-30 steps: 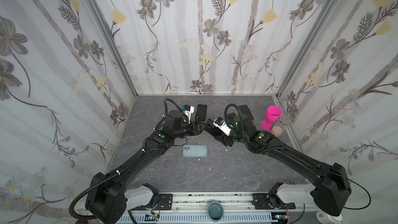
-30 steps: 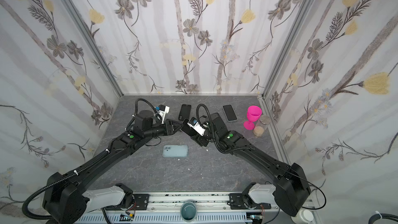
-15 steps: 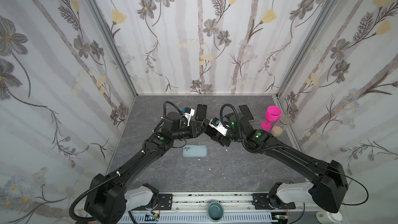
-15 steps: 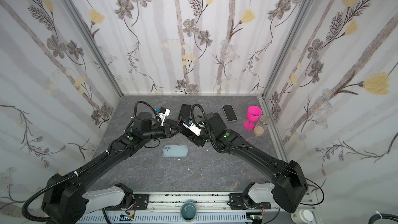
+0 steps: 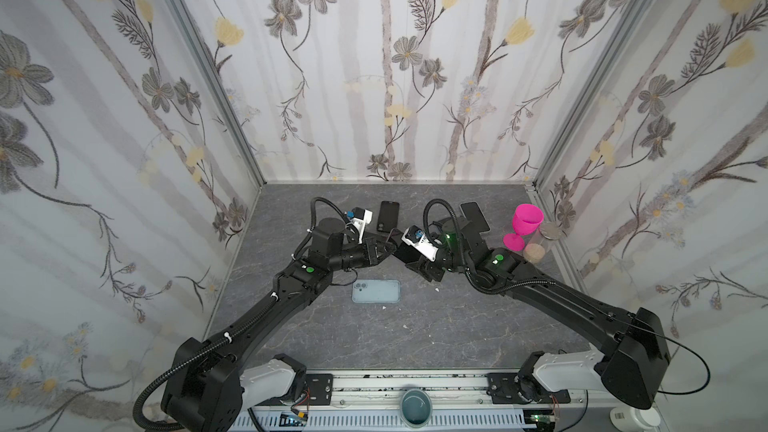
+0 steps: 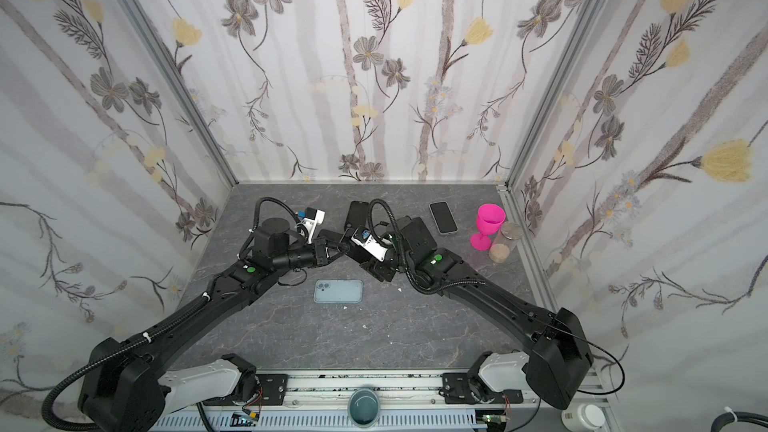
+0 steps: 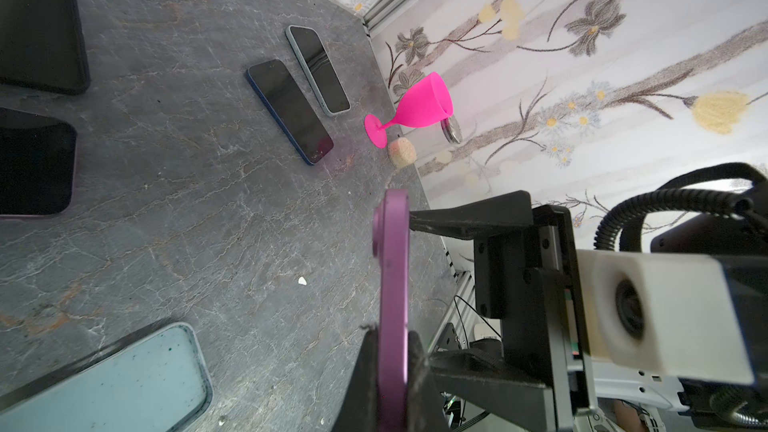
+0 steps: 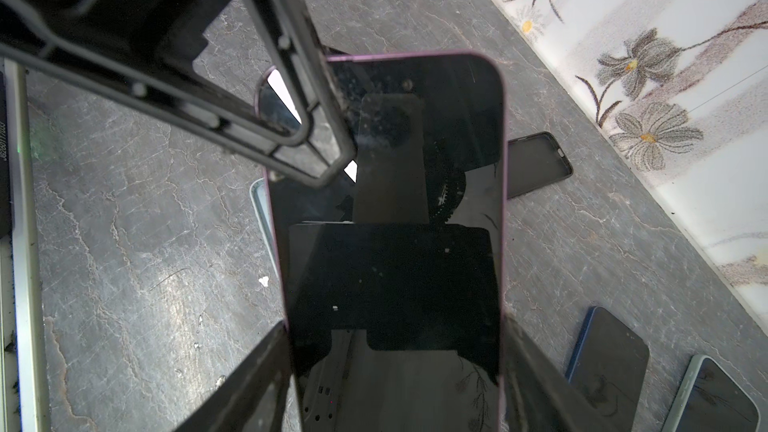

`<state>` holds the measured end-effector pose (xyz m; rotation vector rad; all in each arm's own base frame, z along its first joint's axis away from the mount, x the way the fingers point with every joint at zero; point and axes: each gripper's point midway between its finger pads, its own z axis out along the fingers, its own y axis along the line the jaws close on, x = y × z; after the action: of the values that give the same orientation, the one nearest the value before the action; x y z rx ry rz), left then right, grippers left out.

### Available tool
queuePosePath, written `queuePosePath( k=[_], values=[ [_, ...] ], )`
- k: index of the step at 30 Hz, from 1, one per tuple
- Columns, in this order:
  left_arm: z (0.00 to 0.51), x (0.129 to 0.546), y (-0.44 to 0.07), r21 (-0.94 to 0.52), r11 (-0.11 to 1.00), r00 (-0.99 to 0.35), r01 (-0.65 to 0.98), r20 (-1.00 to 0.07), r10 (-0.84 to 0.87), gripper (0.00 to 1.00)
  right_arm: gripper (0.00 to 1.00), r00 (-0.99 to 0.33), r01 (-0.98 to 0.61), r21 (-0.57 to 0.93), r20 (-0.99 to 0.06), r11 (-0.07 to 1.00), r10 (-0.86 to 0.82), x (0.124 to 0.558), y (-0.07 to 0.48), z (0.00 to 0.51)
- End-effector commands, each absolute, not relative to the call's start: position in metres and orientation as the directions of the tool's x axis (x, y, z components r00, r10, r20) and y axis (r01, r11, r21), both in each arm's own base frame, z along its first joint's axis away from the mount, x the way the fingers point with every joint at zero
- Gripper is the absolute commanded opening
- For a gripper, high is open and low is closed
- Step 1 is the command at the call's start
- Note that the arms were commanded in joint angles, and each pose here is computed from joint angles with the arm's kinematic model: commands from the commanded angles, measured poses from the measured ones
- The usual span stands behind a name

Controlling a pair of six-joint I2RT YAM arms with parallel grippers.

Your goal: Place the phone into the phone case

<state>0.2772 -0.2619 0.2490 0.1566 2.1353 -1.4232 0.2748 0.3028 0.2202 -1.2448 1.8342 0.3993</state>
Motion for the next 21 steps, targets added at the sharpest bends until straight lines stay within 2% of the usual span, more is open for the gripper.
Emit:
queuePosePath(
  k=[1, 9, 16, 21],
  values=[
    [0.273, 0.288, -0.256, -0.808, 0.41, -0.775, 0.424, -0.557, -0.297, 0.0, 0.84, -0.108, -0.838, -0.222, -0.827, 0.498, -0.552, 0.287, 0.306, 0.242],
    [0.301, 0.297, -0.235, -0.8, 0.385, -0.684, 0.46, -0.596, -0.421, 0.0, 0.99, -0.049, -0.818, -0.194, -0.914, 0.541, -0.403, 0.289, 0.313, 0.302],
    [0.325, 0.301, -0.217, -0.812, 0.32, -0.62, 0.488, -0.581, -0.527, 0.0, 1.0, -0.012, -0.766, -0.107, -0.983, 0.634, -0.181, 0.294, 0.306, 0.369],
    [0.341, 0.306, -0.196, -0.799, 0.324, -0.523, 0.507, -0.584, -0.621, 0.0, 1.0, -0.084, -0.732, 0.07, -0.996, 0.678, 0.013, 0.304, 0.29, 0.404]
  ],
)
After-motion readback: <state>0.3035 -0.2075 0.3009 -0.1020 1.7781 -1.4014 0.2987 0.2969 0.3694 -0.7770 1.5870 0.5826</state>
